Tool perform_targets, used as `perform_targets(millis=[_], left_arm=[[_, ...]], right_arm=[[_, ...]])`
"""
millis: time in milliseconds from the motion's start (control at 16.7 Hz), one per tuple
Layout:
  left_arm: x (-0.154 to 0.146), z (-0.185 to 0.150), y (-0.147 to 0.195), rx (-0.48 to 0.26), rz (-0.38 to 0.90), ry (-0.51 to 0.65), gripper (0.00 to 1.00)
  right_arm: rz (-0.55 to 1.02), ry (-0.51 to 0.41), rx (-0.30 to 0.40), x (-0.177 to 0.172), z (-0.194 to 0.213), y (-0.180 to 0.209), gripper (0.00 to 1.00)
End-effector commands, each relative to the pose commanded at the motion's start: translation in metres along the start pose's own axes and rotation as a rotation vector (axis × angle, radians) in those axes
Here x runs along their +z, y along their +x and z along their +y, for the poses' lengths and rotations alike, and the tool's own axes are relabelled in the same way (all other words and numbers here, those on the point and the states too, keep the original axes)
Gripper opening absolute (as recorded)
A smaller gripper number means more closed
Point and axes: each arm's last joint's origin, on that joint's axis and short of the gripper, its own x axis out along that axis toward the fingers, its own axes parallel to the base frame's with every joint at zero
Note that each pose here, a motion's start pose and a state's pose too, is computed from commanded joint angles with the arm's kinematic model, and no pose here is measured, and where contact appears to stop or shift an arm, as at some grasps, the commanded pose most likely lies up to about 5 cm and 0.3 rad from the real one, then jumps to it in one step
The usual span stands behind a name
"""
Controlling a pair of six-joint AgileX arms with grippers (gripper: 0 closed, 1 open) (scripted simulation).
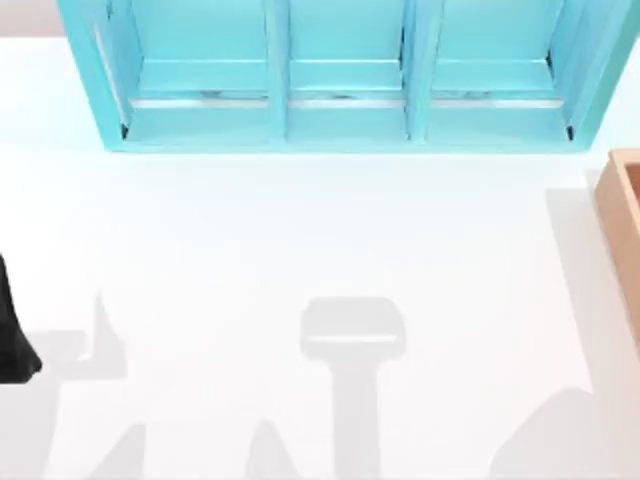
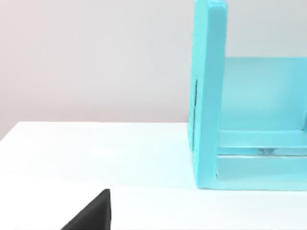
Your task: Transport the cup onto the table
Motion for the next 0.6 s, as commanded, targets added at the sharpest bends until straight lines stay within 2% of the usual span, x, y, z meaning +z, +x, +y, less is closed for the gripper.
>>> perform_targets(millis=[360,600], left_arm=[[0.0,0.0,0.0,0.0,0.0,0.0,1.0],[0.0,0.0,0.0,0.0,0.0,0.0,1.0]], right_arm=[[0.0,0.0,0.0,0.0,0.0,0.0,0.02],[0.0,0.0,0.0,0.0,0.0,0.0,0.0]])
